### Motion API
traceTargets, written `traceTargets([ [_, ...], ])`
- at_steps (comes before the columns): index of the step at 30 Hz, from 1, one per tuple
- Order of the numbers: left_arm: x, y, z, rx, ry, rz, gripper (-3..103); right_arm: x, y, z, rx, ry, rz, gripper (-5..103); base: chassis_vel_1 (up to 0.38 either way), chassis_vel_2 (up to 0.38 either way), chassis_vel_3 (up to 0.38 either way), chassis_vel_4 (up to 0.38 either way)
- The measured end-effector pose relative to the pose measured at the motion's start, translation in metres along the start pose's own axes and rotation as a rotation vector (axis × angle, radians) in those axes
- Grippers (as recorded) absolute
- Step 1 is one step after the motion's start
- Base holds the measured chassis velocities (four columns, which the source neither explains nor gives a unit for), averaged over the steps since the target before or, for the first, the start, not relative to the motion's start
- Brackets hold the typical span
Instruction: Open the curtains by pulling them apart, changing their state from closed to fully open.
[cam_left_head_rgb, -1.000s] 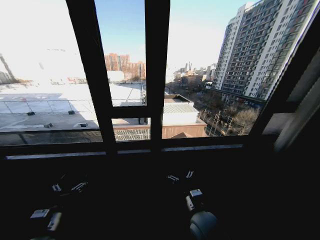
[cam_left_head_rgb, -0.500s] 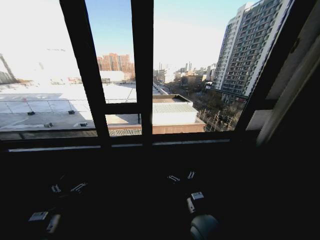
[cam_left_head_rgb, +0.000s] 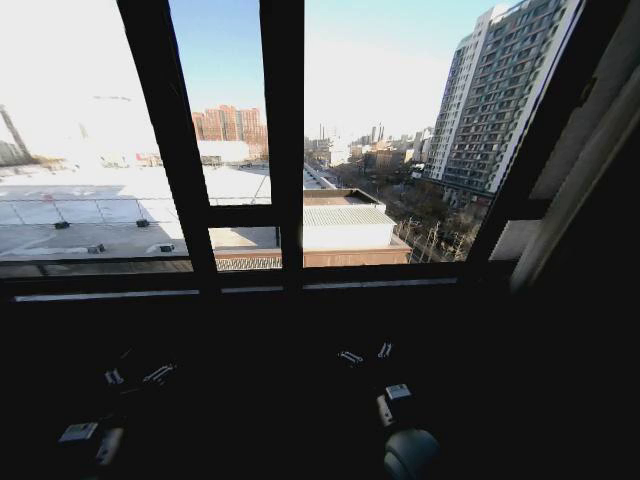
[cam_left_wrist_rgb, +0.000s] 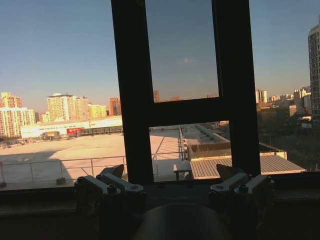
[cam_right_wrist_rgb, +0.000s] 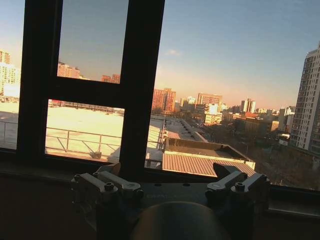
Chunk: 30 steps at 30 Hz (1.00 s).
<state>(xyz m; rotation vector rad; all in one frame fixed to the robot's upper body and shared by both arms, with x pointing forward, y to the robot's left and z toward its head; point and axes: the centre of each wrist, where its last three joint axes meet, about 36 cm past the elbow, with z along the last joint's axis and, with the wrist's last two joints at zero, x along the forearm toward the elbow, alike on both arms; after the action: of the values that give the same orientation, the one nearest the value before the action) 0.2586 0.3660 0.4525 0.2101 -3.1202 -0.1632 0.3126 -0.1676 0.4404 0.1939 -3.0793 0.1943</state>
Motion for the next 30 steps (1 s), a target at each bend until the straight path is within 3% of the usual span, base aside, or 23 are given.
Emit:
traceTargets([
  [30, -0.0023, 0.0031, 0.0025, 0.005, 0.002, -0.01, 100, -0.0029, 0.0015, 0.0027, 0.008, 0.007, -0.006, 100, 0.038, 0.018, -0.038, -0.018],
])
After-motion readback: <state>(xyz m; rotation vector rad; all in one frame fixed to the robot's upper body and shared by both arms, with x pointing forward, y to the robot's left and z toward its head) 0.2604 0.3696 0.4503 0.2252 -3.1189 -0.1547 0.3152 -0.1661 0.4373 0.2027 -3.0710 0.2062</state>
